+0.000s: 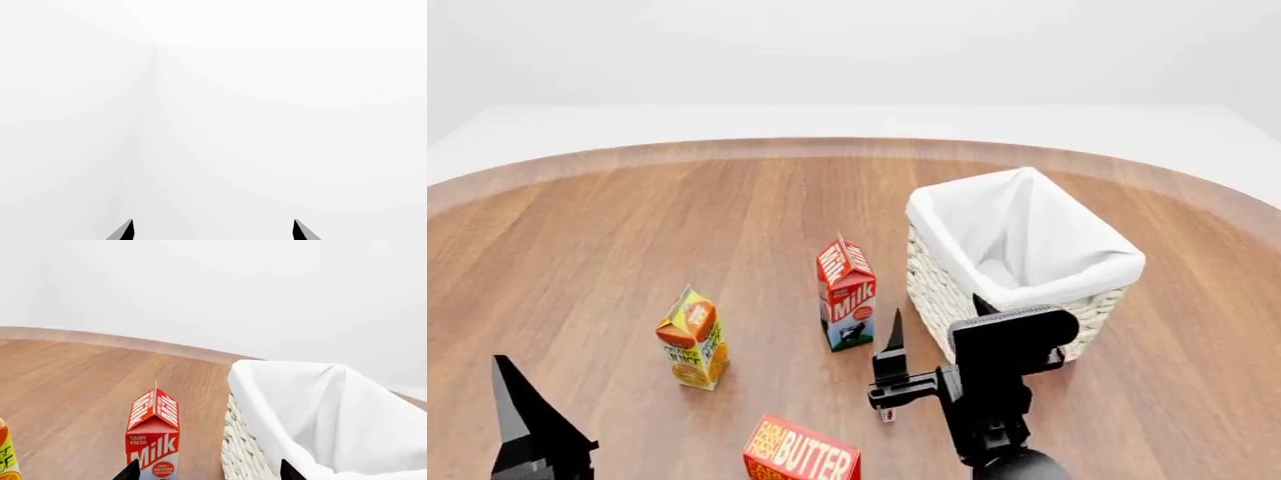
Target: Pick up the cream cheese box and the butter, and put them in the basket.
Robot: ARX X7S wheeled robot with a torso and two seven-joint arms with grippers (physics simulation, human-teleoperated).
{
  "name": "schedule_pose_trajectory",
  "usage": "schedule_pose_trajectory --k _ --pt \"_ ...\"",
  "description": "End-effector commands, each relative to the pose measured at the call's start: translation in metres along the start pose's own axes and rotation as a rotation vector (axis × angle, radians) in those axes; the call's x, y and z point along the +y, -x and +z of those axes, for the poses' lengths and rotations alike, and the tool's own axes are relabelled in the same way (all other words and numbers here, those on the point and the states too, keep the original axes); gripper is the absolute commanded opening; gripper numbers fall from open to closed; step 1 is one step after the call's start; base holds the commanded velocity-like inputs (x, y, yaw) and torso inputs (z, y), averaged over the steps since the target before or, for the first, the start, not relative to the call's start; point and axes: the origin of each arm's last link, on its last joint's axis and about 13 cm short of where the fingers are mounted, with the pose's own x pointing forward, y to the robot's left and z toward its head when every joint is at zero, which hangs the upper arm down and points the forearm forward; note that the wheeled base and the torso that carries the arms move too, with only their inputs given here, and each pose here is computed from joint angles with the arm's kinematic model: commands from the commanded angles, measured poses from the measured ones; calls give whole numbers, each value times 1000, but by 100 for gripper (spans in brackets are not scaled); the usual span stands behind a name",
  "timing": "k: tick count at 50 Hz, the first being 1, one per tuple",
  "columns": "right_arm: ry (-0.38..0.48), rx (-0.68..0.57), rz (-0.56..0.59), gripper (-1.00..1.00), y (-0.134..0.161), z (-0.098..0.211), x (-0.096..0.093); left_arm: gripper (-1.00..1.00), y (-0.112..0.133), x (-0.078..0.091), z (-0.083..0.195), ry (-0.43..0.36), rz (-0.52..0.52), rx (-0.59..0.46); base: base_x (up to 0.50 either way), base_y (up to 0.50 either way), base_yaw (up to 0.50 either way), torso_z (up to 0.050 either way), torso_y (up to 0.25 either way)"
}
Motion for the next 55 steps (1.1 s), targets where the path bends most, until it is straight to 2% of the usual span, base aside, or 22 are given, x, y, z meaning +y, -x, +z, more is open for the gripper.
schedule_pose_trajectory --k 1,16,23,32,55 --pt "32 16 -6 100 -8 22 -3 100 -1 0 -1 0 0 1 0 0 0 0 0" --pt "113 54 83 100 -18 47 5 100 0 0 -1 1 1 1 0 0 0 0 0" --pt "66 85 131 100 -26 63 6 100 0 0 -1 0 1 1 0 0 0 0 0" --pt "71 153 157 100 -38 75 8 100 -1 1 0 0 3 1 0 0 0 0 0" --pt "118 277 172 100 -60 65 12 100 0 2 0 0 4 2 0 0 0 0 0"
